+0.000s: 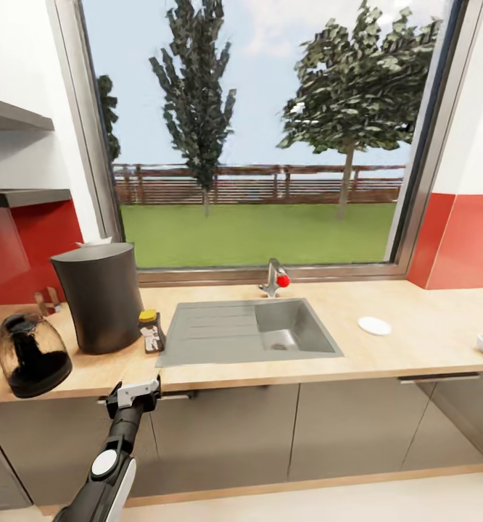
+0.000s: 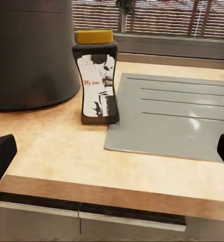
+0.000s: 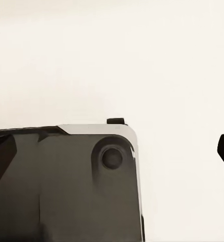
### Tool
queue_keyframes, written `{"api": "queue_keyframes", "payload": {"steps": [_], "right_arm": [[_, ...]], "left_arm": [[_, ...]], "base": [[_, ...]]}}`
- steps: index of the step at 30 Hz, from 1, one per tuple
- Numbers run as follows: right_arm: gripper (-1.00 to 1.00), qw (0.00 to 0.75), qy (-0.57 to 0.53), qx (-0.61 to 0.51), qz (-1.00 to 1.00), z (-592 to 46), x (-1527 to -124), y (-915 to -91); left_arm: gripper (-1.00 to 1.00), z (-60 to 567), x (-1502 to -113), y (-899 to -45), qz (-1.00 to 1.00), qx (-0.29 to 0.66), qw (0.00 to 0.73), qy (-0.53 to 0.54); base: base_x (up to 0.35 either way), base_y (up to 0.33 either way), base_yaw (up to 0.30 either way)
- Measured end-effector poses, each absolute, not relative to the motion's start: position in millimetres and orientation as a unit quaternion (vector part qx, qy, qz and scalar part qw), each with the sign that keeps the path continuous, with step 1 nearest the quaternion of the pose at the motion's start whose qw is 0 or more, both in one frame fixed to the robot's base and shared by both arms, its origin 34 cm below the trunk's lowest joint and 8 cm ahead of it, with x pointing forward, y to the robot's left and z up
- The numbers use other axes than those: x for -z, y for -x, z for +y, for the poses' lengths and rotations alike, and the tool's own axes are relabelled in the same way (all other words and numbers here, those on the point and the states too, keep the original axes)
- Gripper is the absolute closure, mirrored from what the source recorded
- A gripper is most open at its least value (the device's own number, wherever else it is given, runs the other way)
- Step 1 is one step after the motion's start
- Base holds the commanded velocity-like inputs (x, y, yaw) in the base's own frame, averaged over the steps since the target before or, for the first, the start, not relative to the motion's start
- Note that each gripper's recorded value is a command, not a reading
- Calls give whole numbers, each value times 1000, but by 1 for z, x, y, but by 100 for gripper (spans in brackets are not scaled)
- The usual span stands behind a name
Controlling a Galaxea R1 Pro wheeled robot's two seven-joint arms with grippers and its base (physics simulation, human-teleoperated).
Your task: Set up a coffee station on the kitchen countertop: keep the coffee maker on the countertop, move the bottle of coffee from the kitchen shelf to the counter next to the coffee maker, place a paper coffee filter on top of the coffee maker, put the saucer next to the coffee maker with the coffee cup on the saucer, and place the electric kettle next to the coffee maker.
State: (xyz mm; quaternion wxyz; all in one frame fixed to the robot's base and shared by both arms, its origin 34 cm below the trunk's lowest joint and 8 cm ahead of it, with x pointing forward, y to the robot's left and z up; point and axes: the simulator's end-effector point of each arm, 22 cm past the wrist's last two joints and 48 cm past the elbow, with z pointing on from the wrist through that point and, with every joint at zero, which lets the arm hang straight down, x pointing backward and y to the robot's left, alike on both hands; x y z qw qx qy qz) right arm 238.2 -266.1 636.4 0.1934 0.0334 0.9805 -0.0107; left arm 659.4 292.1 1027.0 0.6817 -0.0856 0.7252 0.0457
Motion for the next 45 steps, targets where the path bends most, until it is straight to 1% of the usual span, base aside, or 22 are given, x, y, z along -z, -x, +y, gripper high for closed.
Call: {"api": "queue_keyframes", "payload": {"steps": [6,16,20,25,28,32,37,39,40,42,45], "right_arm": [[-100,193,-33,11,980,-266,-636,-238],[-100,194,-32,10,980,-265,-637,-238],[-100,194,-31,9,981,-264,-637,-238],[-100,194,-31,9,981,-264,-637,-238],[-100,194,-31,9,981,-264,-637,-238],[-100,194,-29,9,981,-263,-637,-238],[-100,194,-28,7,981,-262,-637,-238],[-100,194,-29,9,981,-264,-637,-238],[-100,194,-29,12,981,-269,-637,-238],[-100,194,-29,13,981,-270,-637,-238],[-100,194,-29,13,981,-271,-637,-238]], "left_arm": [[-100,292,-1028,-659,724,-45,683,85],[-100,278,-1024,-651,720,-33,689,80],[-100,257,-987,-624,743,-21,666,64],[-100,259,-938,-573,766,-25,640,63],[-100,262,-891,-523,798,-31,599,58],[-100,280,-819,-449,849,-50,524,46],[-100,308,-725,-344,915,-73,395,29],[-100,312,-705,-314,930,-75,360,26],[-100,320,-682,-273,946,-82,312,21],[-100,327,-673,-253,954,-86,288,18],[-100,329,-667,-241,958,-88,273,19]], "base": [[-270,0,0],[-31,0,0],[-1,0,0],[0,0,0],[0,0,0],[0,0,0],[0,0,0],[0,0,0],[0,0,0],[0,0,0],[0,0,0]]}}
